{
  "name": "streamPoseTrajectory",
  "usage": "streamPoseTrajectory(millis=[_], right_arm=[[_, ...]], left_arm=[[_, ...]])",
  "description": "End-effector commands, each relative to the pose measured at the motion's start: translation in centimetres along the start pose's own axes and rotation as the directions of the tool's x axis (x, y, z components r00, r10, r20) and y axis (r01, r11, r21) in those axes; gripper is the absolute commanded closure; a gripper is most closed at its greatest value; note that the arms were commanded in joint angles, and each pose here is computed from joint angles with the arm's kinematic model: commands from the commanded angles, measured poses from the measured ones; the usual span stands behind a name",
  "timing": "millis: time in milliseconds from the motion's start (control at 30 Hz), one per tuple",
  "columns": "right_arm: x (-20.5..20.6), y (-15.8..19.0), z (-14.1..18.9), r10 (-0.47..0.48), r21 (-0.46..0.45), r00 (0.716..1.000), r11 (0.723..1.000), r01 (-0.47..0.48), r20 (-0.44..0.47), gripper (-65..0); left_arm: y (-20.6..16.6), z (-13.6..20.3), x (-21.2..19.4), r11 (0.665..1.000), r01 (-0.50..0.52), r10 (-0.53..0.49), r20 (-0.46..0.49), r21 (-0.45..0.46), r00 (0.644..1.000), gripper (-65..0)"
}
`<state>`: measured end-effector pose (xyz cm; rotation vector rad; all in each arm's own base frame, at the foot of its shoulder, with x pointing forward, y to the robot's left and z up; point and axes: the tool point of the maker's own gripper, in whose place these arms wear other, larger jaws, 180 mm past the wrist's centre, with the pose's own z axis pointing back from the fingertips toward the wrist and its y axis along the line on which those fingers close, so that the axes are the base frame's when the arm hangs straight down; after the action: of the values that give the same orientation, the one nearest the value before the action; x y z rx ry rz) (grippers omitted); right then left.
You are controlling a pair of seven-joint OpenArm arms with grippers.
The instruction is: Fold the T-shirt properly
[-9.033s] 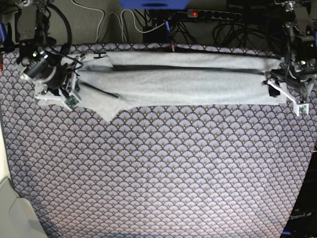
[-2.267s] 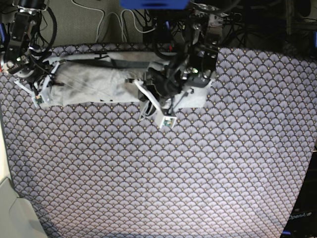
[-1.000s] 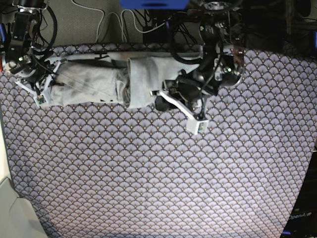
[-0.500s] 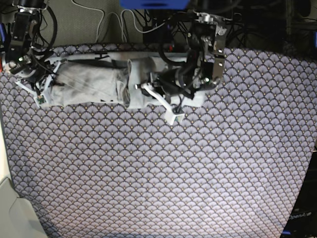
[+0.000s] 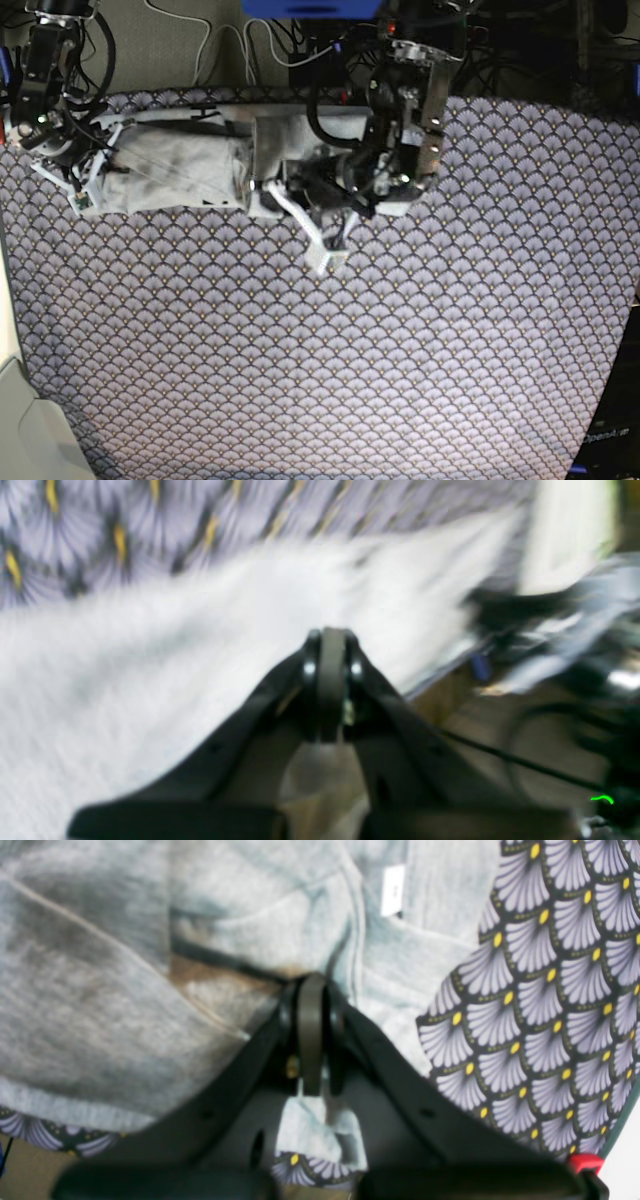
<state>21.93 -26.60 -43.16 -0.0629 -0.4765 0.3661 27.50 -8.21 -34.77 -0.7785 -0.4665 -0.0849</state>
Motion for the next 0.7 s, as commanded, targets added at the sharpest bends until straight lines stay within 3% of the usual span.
streamPoseTrajectory(millis=[0,100,233,367,500,667], right_arm=[[-0.8,2.0,-0.4,0.010,0.070,1.000,0.998,-0.008,-0.027,0.0],[-0.7,1.8,-0.3,0.007,0.064,1.000,0.998,-0.005,-0.021,0.0],[-0.1,1.3,0.0,0.014,0.052,1.000,0.999,-0.013,-0.005,0.0],[1.1,-1.0,1.8,0.010,-0.022,0.999,1.000,-0.009,0.039,0.0],[2.3,-2.7,3.9,0.025,-0.096,0.999,0.995,-0.021,0.047,0.0],[4.4,-3.7,5.8,0.065,-0.160,0.996,0.986,-0.054,0.062,-2.3]], left_arm=[[-1.7,0.9,1.5,0.998,0.030,-0.027,0.054,-0.049,0.998,-0.2],[-0.1,2.6,1.4,0.998,0.068,-0.068,0.066,-0.003,0.996,-0.2],[5.2,4.4,-1.1,0.988,0.102,-0.101,-0.012,0.120,0.995,-0.2],[9.8,6.9,-2.2,0.971,0.087,-0.081,-0.036,0.225,0.996,-0.2],[11.6,8.0,-2.3,0.962,0.051,-0.047,-0.022,0.269,0.999,-0.3],[13.4,7.0,-3.8,0.957,0.006,0.014,-0.069,0.290,0.997,-0.3]])
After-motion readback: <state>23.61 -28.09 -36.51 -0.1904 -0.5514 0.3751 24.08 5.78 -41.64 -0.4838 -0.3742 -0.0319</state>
